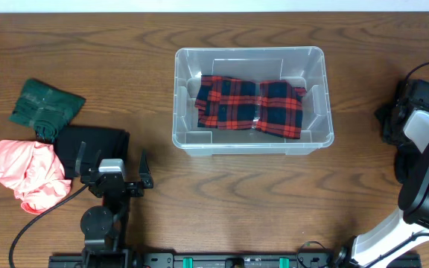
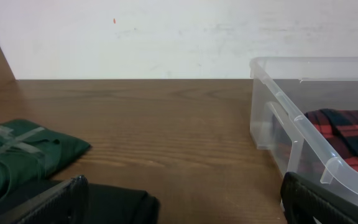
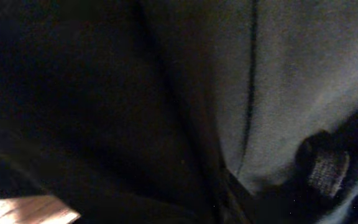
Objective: Pack container
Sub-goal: 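Move the right gripper back to the black clothing on the right, then grasp the black garment with the right gripper and carry it over the bin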
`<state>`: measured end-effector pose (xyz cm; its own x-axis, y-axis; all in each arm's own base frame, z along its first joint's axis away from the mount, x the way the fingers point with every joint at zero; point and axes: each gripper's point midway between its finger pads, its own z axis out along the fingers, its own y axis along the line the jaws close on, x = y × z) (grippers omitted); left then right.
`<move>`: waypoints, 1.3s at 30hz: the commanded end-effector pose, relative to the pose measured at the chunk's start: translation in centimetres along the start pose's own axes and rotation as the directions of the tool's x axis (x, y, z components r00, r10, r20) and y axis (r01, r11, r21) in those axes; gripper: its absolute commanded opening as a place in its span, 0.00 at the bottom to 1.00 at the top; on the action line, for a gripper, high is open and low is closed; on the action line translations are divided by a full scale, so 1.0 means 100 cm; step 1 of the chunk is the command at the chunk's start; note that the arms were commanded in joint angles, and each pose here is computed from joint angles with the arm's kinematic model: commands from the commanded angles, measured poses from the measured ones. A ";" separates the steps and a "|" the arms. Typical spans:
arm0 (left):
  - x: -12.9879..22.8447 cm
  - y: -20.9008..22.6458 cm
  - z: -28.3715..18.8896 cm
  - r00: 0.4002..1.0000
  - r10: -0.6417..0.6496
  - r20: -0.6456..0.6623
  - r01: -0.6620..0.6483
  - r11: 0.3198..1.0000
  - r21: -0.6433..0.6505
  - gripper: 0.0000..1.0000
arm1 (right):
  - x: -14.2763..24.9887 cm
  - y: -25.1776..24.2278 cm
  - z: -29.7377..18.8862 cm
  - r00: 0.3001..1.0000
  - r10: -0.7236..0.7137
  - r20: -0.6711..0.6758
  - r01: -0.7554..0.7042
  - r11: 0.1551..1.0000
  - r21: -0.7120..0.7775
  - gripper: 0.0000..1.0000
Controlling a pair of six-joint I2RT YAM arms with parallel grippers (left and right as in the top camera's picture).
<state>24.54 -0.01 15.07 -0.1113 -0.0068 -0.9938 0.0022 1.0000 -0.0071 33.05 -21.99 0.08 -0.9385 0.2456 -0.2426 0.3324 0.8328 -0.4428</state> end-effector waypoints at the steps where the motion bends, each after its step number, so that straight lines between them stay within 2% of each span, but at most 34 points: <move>1: 0.016 0.001 0.001 0.999 0.012 -0.052 -0.012 1.000 0.000 0.98 | 0.055 0.034 0.026 0.986 -0.042 -0.159 0.023 0.992 -0.123 0.27; 7: 0.016 0.001 0.001 0.999 0.012 -0.052 -0.012 1.000 0.000 0.98 | 0.003 0.022 -0.027 1.000 -0.012 0.020 0.014 0.994 -0.110 0.18; 9: 0.016 0.001 0.001 0.999 0.012 -0.052 -0.012 1.000 0.000 0.98 | -0.017 0.017 -0.055 0.995 -0.001 0.099 0.011 0.994 -0.108 0.12; 14: 0.016 0.001 0.001 0.999 0.012 -0.052 -0.012 1.000 0.000 0.98 | -0.055 0.012 -0.144 0.939 -0.026 0.342 0.065 0.993 -0.102 0.04; 15: 0.016 0.001 0.001 0.999 0.012 -0.052 -0.012 1.000 0.000 0.98 | -0.060 0.013 -0.162 0.921 -0.038 0.388 0.083 0.992 -0.099 0.01; 19: 0.016 0.001 0.001 0.999 0.012 -0.052 -0.012 1.000 0.000 0.98 | -0.073 0.021 -0.234 0.816 -0.101 0.570 0.172 0.982 -0.073 0.01; 26: 0.016 0.001 0.001 0.999 0.012 -0.052 -0.012 1.000 0.000 0.98 | -0.080 0.050 -0.347 0.576 -0.150 0.804 0.296 0.954 -0.035 0.01; 31: 0.016 0.001 0.001 0.999 0.012 -0.052 -0.012 1.000 0.000 0.98 | -0.078 0.080 -0.398 0.425 -0.180 0.887 0.370 0.929 0.012 0.01; 39: 0.016 0.001 0.001 0.999 0.012 -0.052 -0.012 1.000 0.000 0.98 | -0.070 0.122 -0.434 0.300 -0.197 0.933 0.453 0.890 0.042 0.01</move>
<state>24.54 0.00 15.07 -0.1113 -0.0068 -0.9938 0.0019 1.0000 -0.0070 39.76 6.59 30.04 -0.3536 -0.5375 -0.7656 -0.1467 0.8402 -0.5221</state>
